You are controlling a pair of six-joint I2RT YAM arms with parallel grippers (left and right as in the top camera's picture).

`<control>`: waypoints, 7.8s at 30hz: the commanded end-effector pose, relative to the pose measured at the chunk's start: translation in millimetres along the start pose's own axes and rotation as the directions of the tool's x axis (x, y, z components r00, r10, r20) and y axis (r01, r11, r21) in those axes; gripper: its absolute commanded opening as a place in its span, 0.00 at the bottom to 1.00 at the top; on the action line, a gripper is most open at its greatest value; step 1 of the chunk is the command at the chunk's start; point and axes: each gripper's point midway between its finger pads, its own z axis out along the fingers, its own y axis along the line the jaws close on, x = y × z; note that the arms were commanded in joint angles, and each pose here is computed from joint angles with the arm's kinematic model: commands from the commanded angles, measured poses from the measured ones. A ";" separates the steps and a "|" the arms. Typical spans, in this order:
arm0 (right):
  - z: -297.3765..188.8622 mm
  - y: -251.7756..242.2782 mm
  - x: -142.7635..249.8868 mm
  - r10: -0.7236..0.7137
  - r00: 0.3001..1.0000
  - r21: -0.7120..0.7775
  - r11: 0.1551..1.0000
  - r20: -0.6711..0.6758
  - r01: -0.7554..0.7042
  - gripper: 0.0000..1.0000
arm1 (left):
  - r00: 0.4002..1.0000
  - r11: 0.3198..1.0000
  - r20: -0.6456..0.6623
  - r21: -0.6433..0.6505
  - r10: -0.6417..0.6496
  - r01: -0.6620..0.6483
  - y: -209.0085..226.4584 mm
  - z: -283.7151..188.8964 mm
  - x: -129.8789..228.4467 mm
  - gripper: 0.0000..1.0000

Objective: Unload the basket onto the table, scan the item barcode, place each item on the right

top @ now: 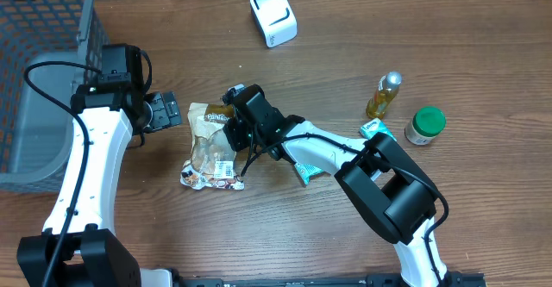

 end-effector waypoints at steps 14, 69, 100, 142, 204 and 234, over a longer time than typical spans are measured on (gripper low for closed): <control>-0.6 -19.1 17.8 0.040 0.996 0.039 0.999 -0.077 -0.037 0.04 | 1.000 1.000 0.023 -0.002 0.015 -0.015 -1.4 -5.7 -5.3 0.99; -86.4 -40.2 33.0 0.293 0.935 0.221 0.943 -0.201 -0.248 0.04 | 1.000 1.000 0.023 -0.002 0.015 -0.015 -1.4 -5.7 -5.3 1.00; -123.8 -58.8 113.2 0.465 0.782 0.447 0.853 -0.415 -0.270 0.05 | 1.000 1.000 0.023 -0.002 0.015 -0.015 -1.4 -5.7 -5.3 1.00; -104.1 22.7 68.5 0.313 0.839 0.020 0.940 -0.446 -0.341 0.15 | 1.000 1.000 0.023 -0.002 0.015 -0.015 -1.4 -5.7 -5.3 0.99; -87.6 -40.8 1.6 0.250 0.965 0.231 0.946 -0.081 -0.226 1.00 | 1.000 1.000 0.023 -0.002 0.015 -0.015 -1.4 -5.7 -5.3 1.00; -87.6 -40.8 1.6 0.250 0.965 0.231 0.946 -0.081 -0.226 1.00 | 1.000 1.000 0.023 -0.002 0.015 -0.015 -1.4 -5.7 -5.3 1.00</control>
